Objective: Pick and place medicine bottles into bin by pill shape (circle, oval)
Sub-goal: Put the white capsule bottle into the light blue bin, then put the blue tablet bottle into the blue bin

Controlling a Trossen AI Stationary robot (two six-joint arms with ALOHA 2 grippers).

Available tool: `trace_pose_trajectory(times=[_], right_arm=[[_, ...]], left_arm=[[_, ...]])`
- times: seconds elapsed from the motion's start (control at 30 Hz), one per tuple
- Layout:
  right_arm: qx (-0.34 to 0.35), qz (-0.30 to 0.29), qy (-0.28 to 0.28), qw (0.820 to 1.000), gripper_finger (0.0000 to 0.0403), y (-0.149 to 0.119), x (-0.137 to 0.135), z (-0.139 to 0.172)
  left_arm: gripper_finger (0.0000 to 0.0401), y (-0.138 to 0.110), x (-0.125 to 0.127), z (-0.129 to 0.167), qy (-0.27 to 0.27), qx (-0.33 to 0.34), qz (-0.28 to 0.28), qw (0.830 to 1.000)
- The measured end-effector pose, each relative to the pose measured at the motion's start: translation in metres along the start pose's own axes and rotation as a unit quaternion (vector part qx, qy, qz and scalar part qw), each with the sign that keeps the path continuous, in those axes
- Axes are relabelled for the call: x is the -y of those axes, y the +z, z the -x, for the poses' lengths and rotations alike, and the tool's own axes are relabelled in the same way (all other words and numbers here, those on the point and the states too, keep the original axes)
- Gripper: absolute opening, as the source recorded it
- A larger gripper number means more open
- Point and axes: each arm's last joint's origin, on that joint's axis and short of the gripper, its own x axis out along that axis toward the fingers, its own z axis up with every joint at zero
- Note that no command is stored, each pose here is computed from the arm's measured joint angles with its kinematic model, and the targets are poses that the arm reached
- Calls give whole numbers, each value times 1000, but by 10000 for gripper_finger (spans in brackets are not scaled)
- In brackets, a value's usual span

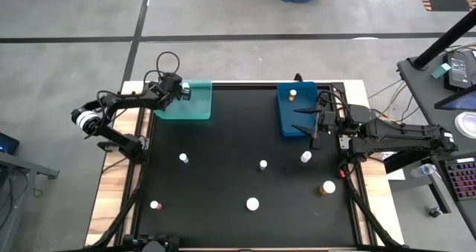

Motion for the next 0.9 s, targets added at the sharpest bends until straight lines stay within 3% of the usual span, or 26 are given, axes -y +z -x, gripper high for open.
trace_pose_trajectory(times=[0.37, 0.6, 0.73, 0.9], right_arm=[[0, -2, 0, 1000, 231, 0, 0, 0], [0, -4, 0, 1000, 231, 0, 0, 0], [2, -5, -1, 1000, 231, 0, 0, 0], [5, -6, -2, 1000, 231, 1, 0, 0]], left_arm=[[146, 4, -2, 4, -1, 11, -17, 1000], [147, 20, -11, 28, -13, 58, -9, 998], [147, 30, -12, 53, -90, 95, 4, 991], [147, 38, -12, 84, -219, 140, -15, 966]])
